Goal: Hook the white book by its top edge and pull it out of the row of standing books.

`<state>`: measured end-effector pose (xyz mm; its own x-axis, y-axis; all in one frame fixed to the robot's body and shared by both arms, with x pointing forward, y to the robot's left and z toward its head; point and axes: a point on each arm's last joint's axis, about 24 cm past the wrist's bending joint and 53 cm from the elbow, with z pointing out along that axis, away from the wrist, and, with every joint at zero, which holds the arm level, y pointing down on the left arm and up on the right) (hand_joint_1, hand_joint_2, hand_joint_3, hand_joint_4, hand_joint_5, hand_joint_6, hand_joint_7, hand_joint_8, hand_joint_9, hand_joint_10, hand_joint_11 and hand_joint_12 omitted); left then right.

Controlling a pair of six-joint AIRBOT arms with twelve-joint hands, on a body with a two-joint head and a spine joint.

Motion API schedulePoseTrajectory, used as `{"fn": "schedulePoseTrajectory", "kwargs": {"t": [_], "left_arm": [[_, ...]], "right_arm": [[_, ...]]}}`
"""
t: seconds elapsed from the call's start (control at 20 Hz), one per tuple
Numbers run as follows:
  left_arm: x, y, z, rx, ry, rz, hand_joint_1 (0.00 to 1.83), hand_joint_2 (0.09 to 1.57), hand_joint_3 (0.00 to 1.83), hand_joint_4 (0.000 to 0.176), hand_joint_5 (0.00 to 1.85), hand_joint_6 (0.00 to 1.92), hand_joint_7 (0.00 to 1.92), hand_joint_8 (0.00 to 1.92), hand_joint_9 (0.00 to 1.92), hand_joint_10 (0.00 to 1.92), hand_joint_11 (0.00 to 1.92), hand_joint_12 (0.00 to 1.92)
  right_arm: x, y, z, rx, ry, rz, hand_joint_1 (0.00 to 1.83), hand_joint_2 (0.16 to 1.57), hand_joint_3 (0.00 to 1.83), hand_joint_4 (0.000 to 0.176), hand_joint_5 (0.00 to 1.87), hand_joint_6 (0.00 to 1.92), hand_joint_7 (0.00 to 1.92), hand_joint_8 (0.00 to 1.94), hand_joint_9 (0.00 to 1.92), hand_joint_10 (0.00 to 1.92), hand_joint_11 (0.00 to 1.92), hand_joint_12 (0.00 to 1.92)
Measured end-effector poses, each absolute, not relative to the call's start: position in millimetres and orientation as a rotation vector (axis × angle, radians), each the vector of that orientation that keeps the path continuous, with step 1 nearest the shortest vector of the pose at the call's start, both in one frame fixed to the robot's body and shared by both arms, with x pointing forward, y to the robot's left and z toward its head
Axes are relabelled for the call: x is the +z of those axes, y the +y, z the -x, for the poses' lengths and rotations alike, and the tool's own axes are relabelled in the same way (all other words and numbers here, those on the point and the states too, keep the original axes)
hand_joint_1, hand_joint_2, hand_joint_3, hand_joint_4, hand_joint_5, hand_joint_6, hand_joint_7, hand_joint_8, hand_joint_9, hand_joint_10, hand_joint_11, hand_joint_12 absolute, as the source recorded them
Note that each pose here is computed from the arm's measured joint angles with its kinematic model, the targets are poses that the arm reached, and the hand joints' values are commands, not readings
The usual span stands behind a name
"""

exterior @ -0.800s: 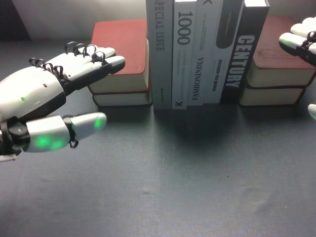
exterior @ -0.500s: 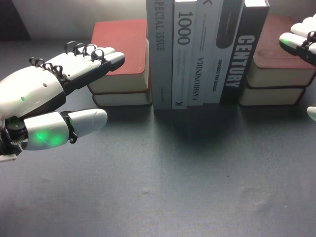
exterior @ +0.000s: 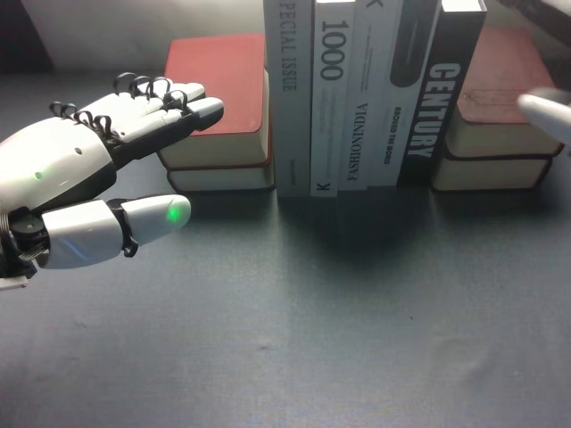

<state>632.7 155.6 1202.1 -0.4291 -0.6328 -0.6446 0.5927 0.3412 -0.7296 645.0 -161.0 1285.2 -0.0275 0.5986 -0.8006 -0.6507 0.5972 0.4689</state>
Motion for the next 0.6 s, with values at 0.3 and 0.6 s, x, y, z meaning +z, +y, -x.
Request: {"fn": "schedulePoseTrajectory", "kwargs": {"t": [0.3,0.6], "left_arm": [[1202,157,-635,-1.366,1.474,0.044,0.26,1.42,0.0,0.0,0.16,0.01,0.0,0.0,0.0,0.0,0.0,0.0],[1199,154,-636,-1.372,1.478,0.047,0.3,1.4,0.0,0.0,0.14,0.0,0.0,0.0,0.0,0.0,0.0,0.0]], "right_arm": [[1306,-146,-678,0.941,1.233,0.047,0.22,1.46,0.0,0.0,0.23,0.07,0.0,0.0,0.0,0.0,0.0,0.0],[1298,-138,-696,0.931,1.284,0.03,0.29,1.41,0.0,0.0,0.3,0.06,0.0,0.0,0.0,0.0,0.0,0.0]]}}
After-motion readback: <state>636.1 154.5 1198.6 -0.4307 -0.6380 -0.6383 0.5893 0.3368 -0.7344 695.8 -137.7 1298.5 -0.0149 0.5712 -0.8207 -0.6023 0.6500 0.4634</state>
